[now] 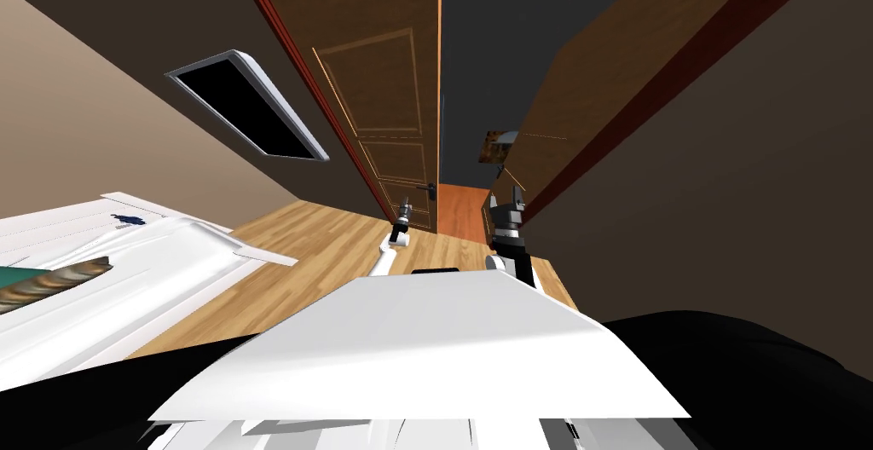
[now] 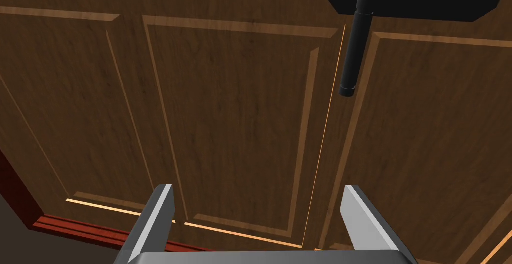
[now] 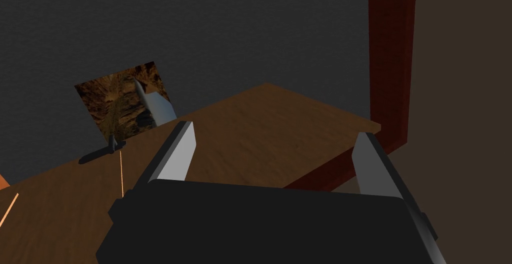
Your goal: Push the door open
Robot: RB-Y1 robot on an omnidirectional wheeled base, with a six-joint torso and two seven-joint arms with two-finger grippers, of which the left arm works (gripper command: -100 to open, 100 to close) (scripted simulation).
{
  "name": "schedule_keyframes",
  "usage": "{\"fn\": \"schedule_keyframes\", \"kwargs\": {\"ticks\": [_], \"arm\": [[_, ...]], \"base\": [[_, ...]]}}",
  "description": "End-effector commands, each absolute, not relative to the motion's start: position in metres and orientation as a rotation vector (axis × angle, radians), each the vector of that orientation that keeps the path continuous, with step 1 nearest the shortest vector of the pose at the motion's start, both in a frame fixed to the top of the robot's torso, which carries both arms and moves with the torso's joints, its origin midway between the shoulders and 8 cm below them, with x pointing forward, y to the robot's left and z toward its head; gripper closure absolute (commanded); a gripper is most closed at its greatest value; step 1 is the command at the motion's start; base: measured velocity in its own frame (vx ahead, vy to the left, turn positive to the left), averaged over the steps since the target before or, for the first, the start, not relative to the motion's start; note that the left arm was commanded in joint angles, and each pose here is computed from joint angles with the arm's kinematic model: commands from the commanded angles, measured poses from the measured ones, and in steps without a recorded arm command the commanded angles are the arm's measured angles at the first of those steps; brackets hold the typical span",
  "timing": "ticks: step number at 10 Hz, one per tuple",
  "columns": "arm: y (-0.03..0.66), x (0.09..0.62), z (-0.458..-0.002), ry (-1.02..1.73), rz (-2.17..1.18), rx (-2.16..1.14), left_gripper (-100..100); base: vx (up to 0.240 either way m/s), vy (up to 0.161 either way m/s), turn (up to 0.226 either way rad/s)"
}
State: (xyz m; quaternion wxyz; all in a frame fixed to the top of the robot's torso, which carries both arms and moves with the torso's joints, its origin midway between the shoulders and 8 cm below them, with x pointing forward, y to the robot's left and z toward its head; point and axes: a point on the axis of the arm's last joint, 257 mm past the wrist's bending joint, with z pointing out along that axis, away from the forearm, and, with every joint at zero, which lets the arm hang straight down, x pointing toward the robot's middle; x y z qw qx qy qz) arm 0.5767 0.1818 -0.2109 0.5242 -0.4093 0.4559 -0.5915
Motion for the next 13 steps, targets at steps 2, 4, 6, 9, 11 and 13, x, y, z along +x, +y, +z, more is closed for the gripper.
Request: {"fn": "schedule_keyframes", "kwargs": {"ticks": [2, 4, 6, 9, 11, 13], "arm": [[0.176, 0.582, -0.222, 1.12, -1.412, -0.994, -100], [0.164, 0.593, -0.227, 1.15, -1.416, -0.998, -100], [0.159, 0.596, -0.242, 1.184, -1.406, -1.019, -100], [0.148, 0.603, -0.25, 1.22, -1.405, -1.03, -100], [0.143, 0.606, -0.258, 1.242, -1.4, -1.04, -100], [0.133, 0.611, -0.268, 1.278, -1.396, -1.052, -100]], "base": [[0.047, 0.012, -0.026], [0.058, 0.031, -0.043], [0.06, 0.028, -0.018], [0.06, 0.037, -0.031], [0.065, 0.023, -0.031], [0.046, 0.028, -0.032]]}}
